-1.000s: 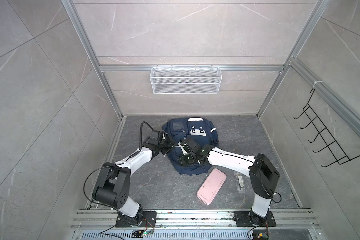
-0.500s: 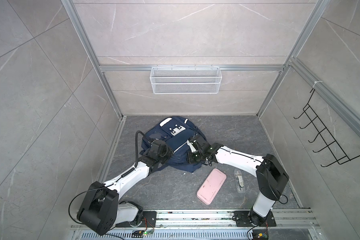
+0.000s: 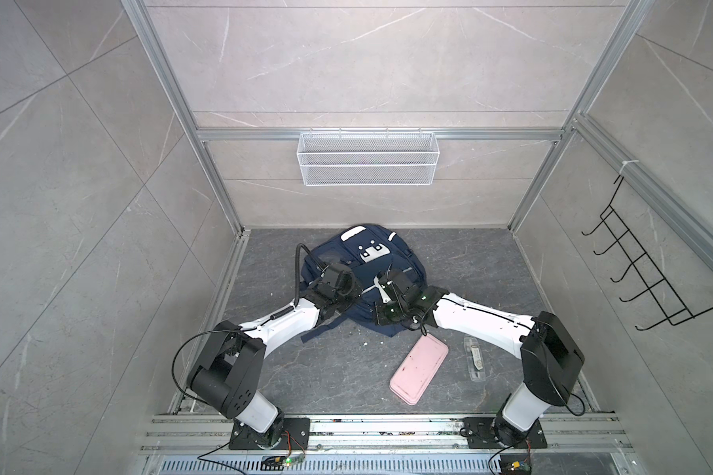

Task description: Pack the student bag

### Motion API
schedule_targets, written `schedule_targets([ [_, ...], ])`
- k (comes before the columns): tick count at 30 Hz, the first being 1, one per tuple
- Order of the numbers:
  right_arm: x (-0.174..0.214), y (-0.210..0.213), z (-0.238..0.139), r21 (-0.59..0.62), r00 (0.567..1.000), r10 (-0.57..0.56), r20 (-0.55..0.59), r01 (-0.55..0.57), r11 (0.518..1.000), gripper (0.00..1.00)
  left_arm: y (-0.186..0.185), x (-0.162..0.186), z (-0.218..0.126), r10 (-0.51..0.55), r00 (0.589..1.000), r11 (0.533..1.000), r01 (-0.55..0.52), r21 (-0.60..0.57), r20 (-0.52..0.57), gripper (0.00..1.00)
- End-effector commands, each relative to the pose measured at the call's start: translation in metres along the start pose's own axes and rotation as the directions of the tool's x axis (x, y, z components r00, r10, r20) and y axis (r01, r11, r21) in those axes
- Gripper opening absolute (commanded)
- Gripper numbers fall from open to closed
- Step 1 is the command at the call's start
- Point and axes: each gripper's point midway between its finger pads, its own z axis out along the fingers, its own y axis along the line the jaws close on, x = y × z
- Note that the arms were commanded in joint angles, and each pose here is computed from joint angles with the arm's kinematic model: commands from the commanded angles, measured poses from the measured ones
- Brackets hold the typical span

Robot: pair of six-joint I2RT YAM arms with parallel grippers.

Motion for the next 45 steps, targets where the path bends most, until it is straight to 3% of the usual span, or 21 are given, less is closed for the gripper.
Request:
schedule_targets([
  [1, -0.020, 0.026, -0.003, -0.078, 0.998, 0.012, 0.062, -0.007, 0.997, 0.00, -0.043, 0.012, -0.001, 0.027, 0.999, 0.991, -0.022, 0.132, -0.036, 0.00],
  [8, -0.031, 0.025, 0.007, -0.057, 0.996, 0.033, 0.088, -0.028, 0.998, 0.00, -0.037, 0.017, -0.006, 0.036, 0.998, 0.992, -0.030, 0.122, -0.047, 0.02],
  [12, -0.028, 0.022, 0.001, -0.052, 0.995, 0.030, 0.093, -0.026, 0.998, 0.00, -0.028, 0.008, -0.021, 0.086, 0.996, 0.994, -0.085, 0.075, -0.017, 0.23],
  [16, -0.020, 0.019, -0.010, -0.055, 0.996, 0.020, 0.089, -0.015, 0.998, 0.00, -0.006, -0.015, -0.036, 0.112, 0.994, 0.994, -0.112, 0.001, -0.001, 0.32],
  [23, -0.007, 0.011, -0.030, -0.042, 0.996, 0.003, 0.087, 0.000, 0.999, 0.00, 0.034, -0.062, -0.054, 0.112, 0.993, 0.989, -0.107, -0.101, 0.045, 0.34],
  [26, -0.003, 0.002, -0.040, -0.011, 0.995, -0.002, 0.101, 0.003, 1.000, 0.00, 0.045, -0.072, -0.046, 0.104, 0.995, 0.987, -0.104, -0.124, -0.001, 0.34],
  [34, 0.011, -0.014, -0.053, 0.039, 0.995, -0.017, 0.096, 0.013, 0.999, 0.00, 0.039, -0.076, -0.011, 0.148, 0.984, 0.980, -0.160, -0.118, -0.102, 0.34],
  [45, 0.011, -0.025, -0.060, 0.063, 0.995, -0.017, 0.094, 0.011, 0.998, 0.00, 0.060, -0.065, 0.010, 0.117, 0.979, 0.978, -0.143, -0.154, -0.164, 0.33],
])
